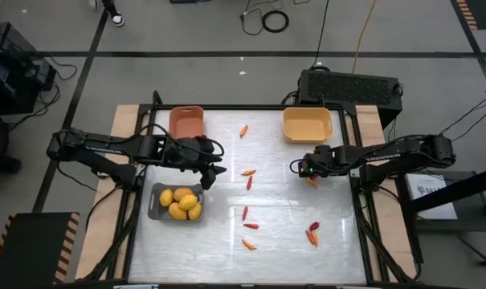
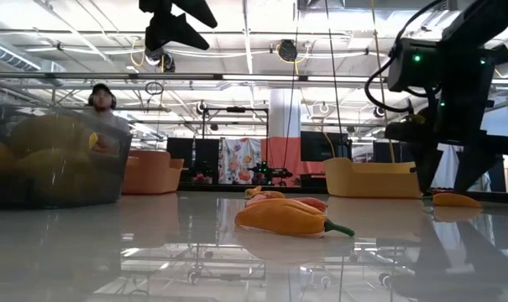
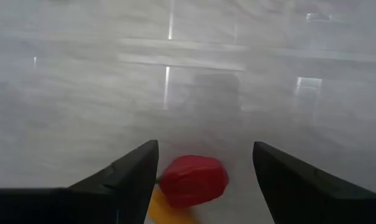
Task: Sort produce into baskets
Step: Put the red bell pepper into the orange bin
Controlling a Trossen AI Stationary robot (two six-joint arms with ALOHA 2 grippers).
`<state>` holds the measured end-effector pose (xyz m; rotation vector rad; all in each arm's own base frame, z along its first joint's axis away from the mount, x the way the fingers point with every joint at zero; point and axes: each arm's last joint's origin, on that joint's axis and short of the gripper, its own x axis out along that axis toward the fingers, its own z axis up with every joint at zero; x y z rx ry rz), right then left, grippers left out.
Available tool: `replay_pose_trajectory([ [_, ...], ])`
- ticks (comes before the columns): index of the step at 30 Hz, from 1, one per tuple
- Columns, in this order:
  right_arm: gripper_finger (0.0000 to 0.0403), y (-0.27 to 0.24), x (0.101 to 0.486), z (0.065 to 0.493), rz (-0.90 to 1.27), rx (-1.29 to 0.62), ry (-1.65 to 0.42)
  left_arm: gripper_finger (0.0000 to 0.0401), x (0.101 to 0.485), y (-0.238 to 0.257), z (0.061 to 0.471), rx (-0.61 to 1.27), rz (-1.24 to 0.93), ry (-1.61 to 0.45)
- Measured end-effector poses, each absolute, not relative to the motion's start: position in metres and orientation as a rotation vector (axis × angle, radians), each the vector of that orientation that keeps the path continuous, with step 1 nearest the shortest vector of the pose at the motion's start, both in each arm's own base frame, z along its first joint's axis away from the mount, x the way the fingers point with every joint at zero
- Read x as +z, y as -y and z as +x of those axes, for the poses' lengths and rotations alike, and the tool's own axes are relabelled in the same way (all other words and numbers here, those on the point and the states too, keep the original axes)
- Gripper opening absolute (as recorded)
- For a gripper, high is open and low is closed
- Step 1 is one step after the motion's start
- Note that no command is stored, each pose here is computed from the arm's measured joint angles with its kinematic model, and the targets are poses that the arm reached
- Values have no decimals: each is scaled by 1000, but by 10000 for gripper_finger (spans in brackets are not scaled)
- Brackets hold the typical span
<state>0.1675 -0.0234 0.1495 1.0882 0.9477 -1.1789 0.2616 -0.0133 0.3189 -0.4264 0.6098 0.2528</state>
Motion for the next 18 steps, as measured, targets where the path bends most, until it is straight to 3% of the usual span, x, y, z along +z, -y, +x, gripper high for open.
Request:
replay_pose_trajectory([
  [18, 203, 19, 133, 179, 1047, -1198, -999, 212, 319, 23, 261, 232, -436, -618],
])
